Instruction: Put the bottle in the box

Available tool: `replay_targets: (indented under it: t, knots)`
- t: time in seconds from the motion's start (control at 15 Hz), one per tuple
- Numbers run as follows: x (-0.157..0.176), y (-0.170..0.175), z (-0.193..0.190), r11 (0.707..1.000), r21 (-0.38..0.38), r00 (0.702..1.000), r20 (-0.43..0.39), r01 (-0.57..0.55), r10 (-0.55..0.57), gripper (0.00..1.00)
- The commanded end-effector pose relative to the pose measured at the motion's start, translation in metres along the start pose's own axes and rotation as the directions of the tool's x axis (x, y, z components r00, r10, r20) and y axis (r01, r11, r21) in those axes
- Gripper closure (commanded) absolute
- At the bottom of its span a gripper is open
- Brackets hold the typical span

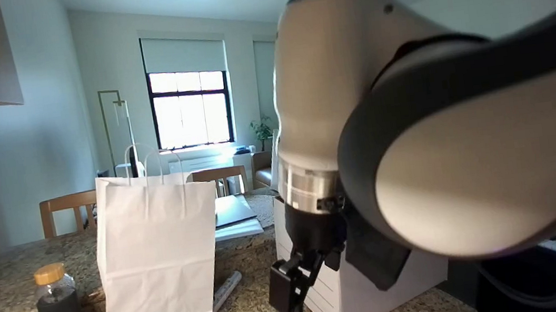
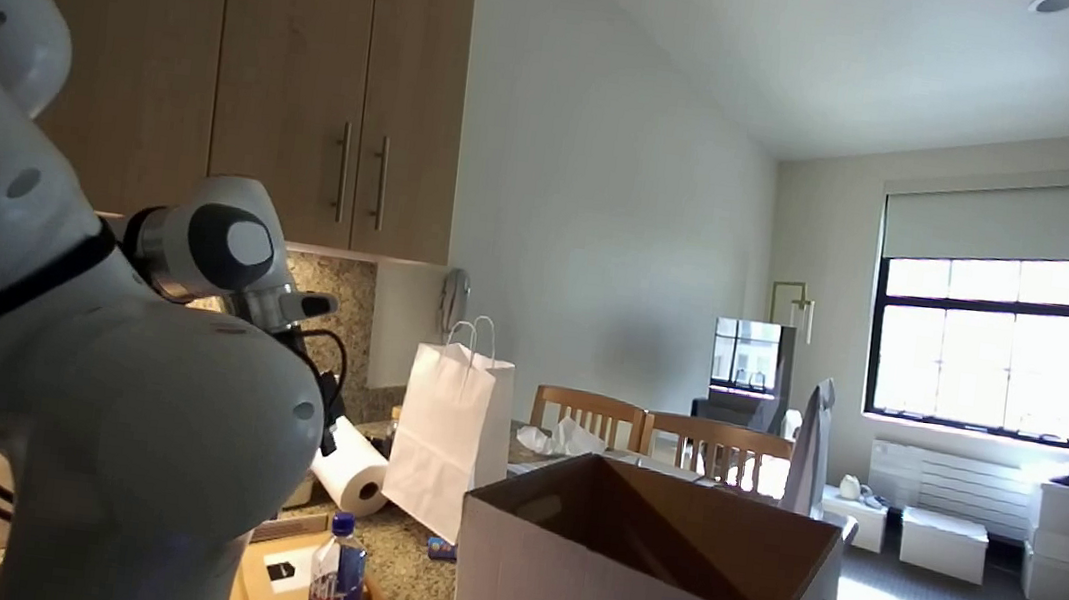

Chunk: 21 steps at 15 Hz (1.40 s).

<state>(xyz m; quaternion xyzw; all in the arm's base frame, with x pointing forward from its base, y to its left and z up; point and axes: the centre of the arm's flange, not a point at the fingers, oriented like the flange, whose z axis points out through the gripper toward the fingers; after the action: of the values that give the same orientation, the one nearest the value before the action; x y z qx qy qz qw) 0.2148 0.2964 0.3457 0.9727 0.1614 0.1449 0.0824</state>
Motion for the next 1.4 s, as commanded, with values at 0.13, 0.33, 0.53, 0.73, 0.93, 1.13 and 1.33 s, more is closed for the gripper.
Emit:
replay_targets:
  t: [0.13, 0.33, 0.53, 0.73, 0.93, 1.13, 1.33]
  knots:
    - [-0.034, 0.021, 0.091, 0.995, -0.085, 0.998, 0.051, -0.042, 0.047, 0.00]
    - [-0.029, 0.027, 0.114, 0.991, -0.095, 0.994, 0.056, -0.092, 0.098, 0.00]
    - [-0.006, 0.044, 0.121, 0.974, -0.032, 0.973, 0.044, -0.225, 0.226, 0.00]
    - [0.016, 0.066, 0.123, 0.941, 0.019, 0.941, 0.037, -0.338, 0.337, 0.00]
    - [0.028, 0.087, 0.126, 0.922, 0.075, 0.923, 0.089, -0.381, 0.374, 0.00]
    - [0.033, 0.096, 0.131, 0.907, 0.161, 0.916, 0.172, -0.389, 0.362, 0.00]
    - [0.039, 0.092, 0.126, 0.896, 0.250, 0.922, 0.222, -0.367, 0.316, 0.00]
